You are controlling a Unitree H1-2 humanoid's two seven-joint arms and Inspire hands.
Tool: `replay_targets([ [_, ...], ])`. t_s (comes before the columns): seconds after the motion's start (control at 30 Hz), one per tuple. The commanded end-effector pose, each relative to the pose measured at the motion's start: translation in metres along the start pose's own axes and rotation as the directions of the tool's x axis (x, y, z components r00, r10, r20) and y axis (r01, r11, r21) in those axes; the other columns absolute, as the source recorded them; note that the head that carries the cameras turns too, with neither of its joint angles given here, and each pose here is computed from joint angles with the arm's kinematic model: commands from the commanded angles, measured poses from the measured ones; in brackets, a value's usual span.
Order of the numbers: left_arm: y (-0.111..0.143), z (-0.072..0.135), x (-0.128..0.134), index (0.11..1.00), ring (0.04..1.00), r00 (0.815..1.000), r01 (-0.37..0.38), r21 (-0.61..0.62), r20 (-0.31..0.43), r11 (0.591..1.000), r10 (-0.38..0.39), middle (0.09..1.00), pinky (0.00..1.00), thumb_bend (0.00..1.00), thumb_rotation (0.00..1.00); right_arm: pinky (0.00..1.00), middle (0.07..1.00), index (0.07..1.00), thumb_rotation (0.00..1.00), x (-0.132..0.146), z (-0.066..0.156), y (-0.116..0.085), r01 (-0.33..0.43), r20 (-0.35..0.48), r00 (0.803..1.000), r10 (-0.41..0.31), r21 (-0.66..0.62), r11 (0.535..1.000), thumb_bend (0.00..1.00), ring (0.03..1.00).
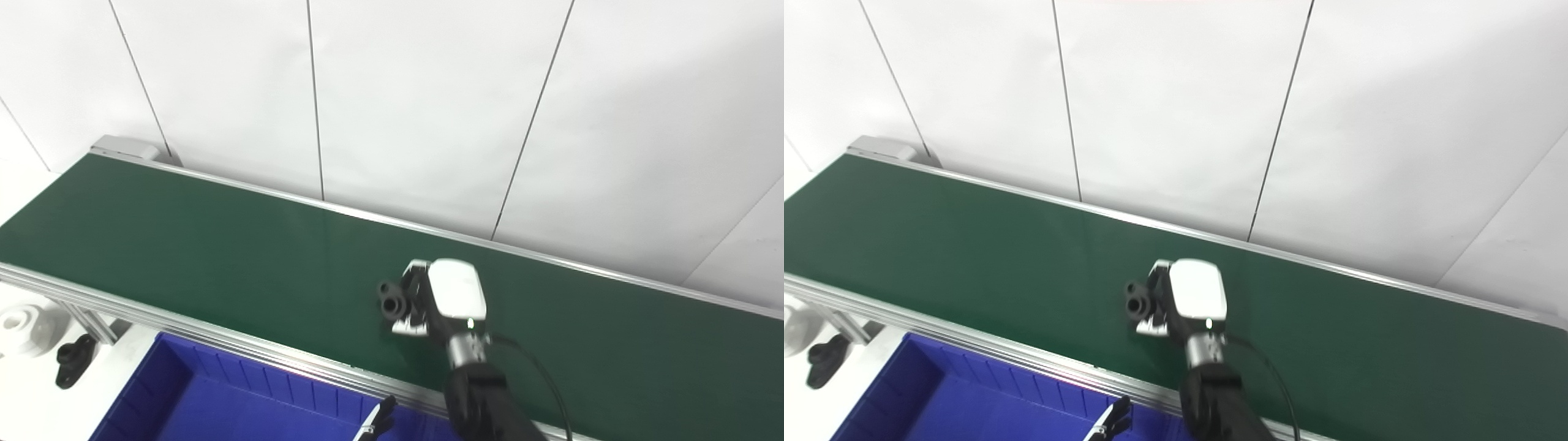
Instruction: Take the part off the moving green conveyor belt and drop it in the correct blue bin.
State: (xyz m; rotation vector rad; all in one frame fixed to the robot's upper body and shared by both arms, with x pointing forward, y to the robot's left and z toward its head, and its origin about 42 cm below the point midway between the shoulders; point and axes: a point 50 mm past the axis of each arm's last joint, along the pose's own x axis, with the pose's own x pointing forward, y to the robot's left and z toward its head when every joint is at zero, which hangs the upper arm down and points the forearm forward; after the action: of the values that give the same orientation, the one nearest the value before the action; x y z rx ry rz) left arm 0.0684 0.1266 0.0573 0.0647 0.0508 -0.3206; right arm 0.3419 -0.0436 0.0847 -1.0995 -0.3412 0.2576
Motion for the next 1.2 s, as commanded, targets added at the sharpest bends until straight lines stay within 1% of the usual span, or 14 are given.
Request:
replay_targets([
  [0.0,-0.001,0.007,0.007,1.000,0.943,0.996,-0.015,-0.041,0.085,0.999,0.019,1.000,0.79,0.87,0.68,0.11,0.267,0.487,0.14,0.017,0.029,-0.034,0.116,0.100,0.988,-0.118,0.030,0.993,0.50,0.170],
  [0.07,0.005,0.006,0.009,1.000,0.956,0.995,-0.023,-0.045,0.091,0.999,0.027,1.000,0.83,0.84,0.67,0.12,0.273,0.487,0.14,0.015,0.037,-0.046,0.130,0.123,0.984,-0.133,0.030,0.991,0.50,0.176],
  [0.13,0.012,0.006,0.012,1.000,0.962,0.995,-0.043,-0.048,0.087,0.998,0.047,1.000,0.87,0.88,0.70,0.12,0.279,0.488,0.14,0.013,0.045,-0.059,0.142,0.144,0.979,-0.145,0.031,0.989,0.50,0.182],
  [0.2,0.020,0.008,0.014,1.000,0.967,0.994,-0.063,-0.061,0.090,0.996,0.068,1.000,0.90,0.88,0.69,0.12,0.281,0.488,0.14,0.012,0.053,-0.071,0.158,0.159,0.974,-0.162,0.036,0.987,0.50,0.186],
  [0.33,0.035,0.016,0.015,1.000,0.980,0.994,-0.083,-0.053,0.070,0.995,0.087,1.000,0.98,0.91,0.77,0.13,0.282,0.487,0.14,0.006,0.065,-0.090,0.190,0.168,0.966,-0.195,0.045,0.981,0.50,0.187],
  [0.47,0.054,0.022,0.014,1.000,0.964,0.994,-0.096,0.010,0.059,0.995,0.095,1.000,0.95,0.91,0.86,0.11,0.258,0.486,0.14,-0.012,0.073,-0.100,0.212,0.155,0.964,-0.218,0.052,0.976,0.51,0.168],
  [0.53,0.062,0.022,0.013,1.000,0.961,0.993,-0.104,0.035,0.057,0.994,0.102,1.000,0.94,0.90,0.89,0.11,0.256,0.486,0.13,-0.024,0.074,-0.103,0.220,0.147,0.963,-0.226,0.055,0.974,0.51,0.166],
  [0.7,0.074,0.025,0.014,1.000,0.954,0.990,-0.127,0.031,0.069,0.991,0.124,1.000,0.95,0.85,0.92,0.11,0.253,0.485,0.14,-0.061,0.076,-0.107,0.229,0.099,0.968,-0.232,0.047,0.972,0.51,0.167],
  [0.77,0.082,0.024,0.015,1.000,0.982,0.990,-0.119,-0.001,0.081,0.993,0.118,1.000,0.99,0.83,0.90,0.11,0.263,0.486,0.14,-0.083,0.073,-0.106,0.211,0.059,0.975,-0.214,0.043,0.976,0.51,0.175],
  [0.83,0.090,0.025,0.016,1.000,0.992,0.989,-0.121,-0.044,0.084,0.992,0.125,1.000,1.00,0.83,0.90,0.11,0.265,0.486,0.14,-0.105,0.072,-0.105,0.188,0.016,0.982,-0.188,0.037,0.982,0.51,0.173],
  [0.9,0.096,0.026,0.016,1.000,0.999,0.987,-0.124,-0.067,0.090,0.990,0.129,1.000,1.00,0.81,0.93,0.12,0.279,0.486,0.14,-0.125,0.071,-0.105,0.159,-0.033,0.987,-0.158,0.057,0.986,0.50,0.181],
  [1.0,0.107,0.020,0.017,1.000,1.000,0.986,-0.100,-0.095,0.126,0.990,0.111,1.000,1.00,0.77,0.92,0.13,0.292,0.486,0.14,-0.152,0.071,-0.107,0.123,-0.100,0.988,-0.113,0.094,0.988,0.51,0.194],
  [1.1,0.115,0.016,0.018,1.000,1.000,0.987,-0.084,-0.091,0.132,0.992,0.095,1.000,1.00,0.81,0.90,0.13,0.289,0.487,0.13,-0.175,0.072,-0.110,0.081,-0.151,0.986,-0.065,0.103,0.991,0.51,0.190],
  [1.17,0.118,0.016,0.017,1.000,1.000,0.987,-0.083,-0.094,0.127,0.992,0.095,1.000,1.00,0.81,0.90,0.12,0.286,0.486,0.13,-0.184,0.072,-0.110,0.070,-0.168,0.984,-0.052,0.102,0.992,0.51,0.187],
])
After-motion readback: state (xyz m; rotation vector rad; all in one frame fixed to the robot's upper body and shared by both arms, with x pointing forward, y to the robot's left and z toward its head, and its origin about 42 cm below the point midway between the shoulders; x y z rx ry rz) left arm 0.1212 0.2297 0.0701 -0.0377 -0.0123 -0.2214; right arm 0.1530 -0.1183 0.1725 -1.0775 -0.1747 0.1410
